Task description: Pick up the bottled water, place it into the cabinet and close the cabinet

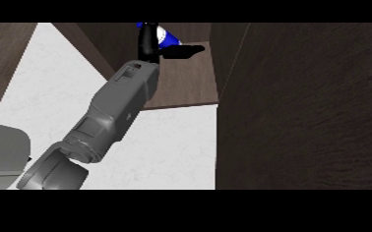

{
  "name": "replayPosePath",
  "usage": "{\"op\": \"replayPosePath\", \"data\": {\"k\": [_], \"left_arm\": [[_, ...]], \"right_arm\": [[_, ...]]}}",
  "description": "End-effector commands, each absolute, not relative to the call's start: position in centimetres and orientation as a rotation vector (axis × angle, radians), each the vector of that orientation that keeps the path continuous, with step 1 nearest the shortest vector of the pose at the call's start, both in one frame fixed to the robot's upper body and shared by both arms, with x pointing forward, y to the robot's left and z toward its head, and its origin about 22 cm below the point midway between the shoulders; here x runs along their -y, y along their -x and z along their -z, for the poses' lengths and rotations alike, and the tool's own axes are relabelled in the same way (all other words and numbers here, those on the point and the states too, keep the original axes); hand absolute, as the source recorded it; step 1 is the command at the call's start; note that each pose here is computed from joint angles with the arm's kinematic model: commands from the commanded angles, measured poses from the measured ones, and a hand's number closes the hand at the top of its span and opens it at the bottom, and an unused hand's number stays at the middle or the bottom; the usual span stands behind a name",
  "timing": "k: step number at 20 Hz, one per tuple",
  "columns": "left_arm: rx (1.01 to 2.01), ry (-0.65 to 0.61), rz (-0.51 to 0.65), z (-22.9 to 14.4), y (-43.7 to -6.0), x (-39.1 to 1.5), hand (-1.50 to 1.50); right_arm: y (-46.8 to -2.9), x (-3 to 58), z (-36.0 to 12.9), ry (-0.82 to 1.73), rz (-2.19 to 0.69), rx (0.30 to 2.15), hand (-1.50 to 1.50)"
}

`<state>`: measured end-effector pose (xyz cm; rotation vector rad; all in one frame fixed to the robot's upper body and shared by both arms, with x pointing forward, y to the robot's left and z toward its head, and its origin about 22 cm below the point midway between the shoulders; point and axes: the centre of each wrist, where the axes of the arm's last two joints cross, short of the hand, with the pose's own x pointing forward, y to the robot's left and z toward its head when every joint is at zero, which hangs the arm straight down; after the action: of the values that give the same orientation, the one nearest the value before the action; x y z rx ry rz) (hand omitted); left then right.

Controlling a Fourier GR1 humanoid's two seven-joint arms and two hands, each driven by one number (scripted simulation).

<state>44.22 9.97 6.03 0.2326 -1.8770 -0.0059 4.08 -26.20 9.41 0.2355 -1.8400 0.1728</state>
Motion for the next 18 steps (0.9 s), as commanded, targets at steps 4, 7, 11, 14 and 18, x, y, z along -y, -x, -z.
{"op": "replayPosePath", "data": {"k": [4, 7, 11, 14, 18], "left_arm": [[1.933, -0.065, -0.023, -5.5, -43.6, -8.4, -1.50], [1.927, -0.024, -0.013, -5.1, -43.4, -8.5, -1.50], [1.911, 0.027, -0.013, -5.0, -42.9, -8.2, -1.50], [1.900, 0.052, -0.047, -4.0, -41.9, -8.3, -1.50], [1.878, 0.174, -0.021, -2.9, -40.5, -8.4, -1.50]], "right_arm": [[-3.9, 25.8, -10.7, -0.263, -0.144, 1.871, -1.50], [-3.8, 25.3, -12.5, -0.257, -0.128, 1.855, -1.50], [-4.0, 25.6, -12.2, -0.247, -0.108, 1.844, -1.50], [-3.3, 24.8, -12.5, -0.268, -0.092, 1.839, -1.50], [-3.1, 24.4, -11.8, -0.226, -0.076, 1.837, -1.50]]}}
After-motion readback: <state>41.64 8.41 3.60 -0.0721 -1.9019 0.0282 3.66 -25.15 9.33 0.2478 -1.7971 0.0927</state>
